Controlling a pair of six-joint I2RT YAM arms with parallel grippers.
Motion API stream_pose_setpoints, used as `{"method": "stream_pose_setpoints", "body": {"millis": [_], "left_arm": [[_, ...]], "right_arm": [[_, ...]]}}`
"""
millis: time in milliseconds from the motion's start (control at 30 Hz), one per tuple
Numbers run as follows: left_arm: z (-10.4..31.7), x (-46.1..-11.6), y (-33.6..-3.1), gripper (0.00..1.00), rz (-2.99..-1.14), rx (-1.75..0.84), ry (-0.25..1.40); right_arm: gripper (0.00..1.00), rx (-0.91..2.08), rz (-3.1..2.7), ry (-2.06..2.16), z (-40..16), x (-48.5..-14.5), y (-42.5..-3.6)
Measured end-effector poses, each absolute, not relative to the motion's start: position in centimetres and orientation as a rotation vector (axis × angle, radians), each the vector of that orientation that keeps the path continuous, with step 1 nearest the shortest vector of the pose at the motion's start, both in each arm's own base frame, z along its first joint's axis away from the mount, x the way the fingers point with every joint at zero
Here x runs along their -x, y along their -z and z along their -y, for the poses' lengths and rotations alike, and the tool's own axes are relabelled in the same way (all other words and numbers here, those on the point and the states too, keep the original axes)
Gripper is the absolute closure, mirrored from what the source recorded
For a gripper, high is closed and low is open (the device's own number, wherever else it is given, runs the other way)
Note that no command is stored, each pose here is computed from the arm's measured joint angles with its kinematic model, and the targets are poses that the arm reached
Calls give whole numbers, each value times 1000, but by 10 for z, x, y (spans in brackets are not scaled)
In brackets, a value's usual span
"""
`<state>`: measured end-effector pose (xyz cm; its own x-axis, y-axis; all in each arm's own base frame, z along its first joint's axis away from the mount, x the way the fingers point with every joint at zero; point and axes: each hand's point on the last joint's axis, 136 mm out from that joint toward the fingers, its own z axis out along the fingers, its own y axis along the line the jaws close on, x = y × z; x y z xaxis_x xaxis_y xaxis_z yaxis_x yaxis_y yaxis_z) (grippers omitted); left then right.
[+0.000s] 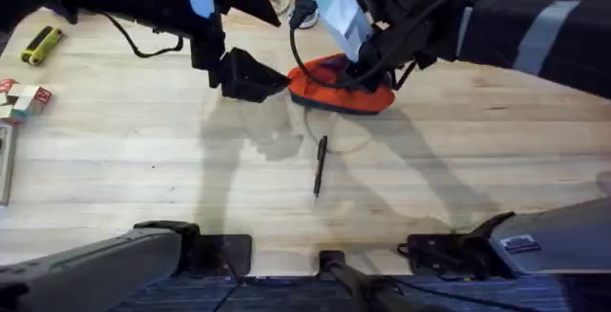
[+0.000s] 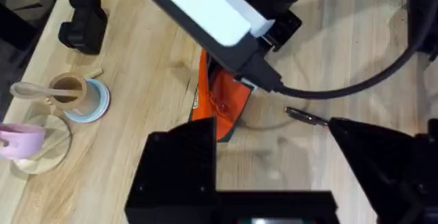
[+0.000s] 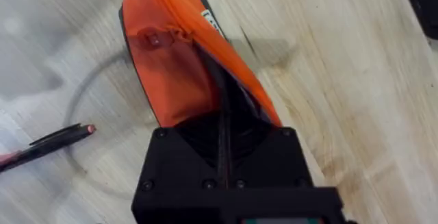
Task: Unzip the bag, pick up the pens from the table one at a time and place them inside, then zip the bag closed.
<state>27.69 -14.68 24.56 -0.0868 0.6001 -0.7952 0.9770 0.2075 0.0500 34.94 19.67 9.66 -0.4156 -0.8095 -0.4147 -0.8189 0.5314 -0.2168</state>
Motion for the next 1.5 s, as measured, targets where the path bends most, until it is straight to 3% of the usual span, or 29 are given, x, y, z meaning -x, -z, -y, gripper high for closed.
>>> {"method": "stream_pose_setpoints", "body": {"millis": [667, 700, 867, 900, 1233, 1500], "left_arm": [[147, -277, -246, 8, -1777, -1476, 676], [147, -277, -246, 8, -1776, -1476, 676], [147, -277, -246, 8, -1777, -1476, 676], [147, -277, -246, 8, -1777, -1476, 676], [147, -265, -242, 7, -1824, -1470, 733], [156, -256, -241, 6, -1900, -1428, 815]], "right_arm": [[968, 1282, -2323, 53, -180, -359, -97], [873, 1284, -2324, 54, -180, -359, -97], [147, 1316, -2352, 33, -178, -350, -92], [43, 1328, -2354, 21, -179, -347, -91], [5, 1393, -2385, -80, -181, -327, -89], [5, 1285, -2313, -97, -176, -315, -144]]}}
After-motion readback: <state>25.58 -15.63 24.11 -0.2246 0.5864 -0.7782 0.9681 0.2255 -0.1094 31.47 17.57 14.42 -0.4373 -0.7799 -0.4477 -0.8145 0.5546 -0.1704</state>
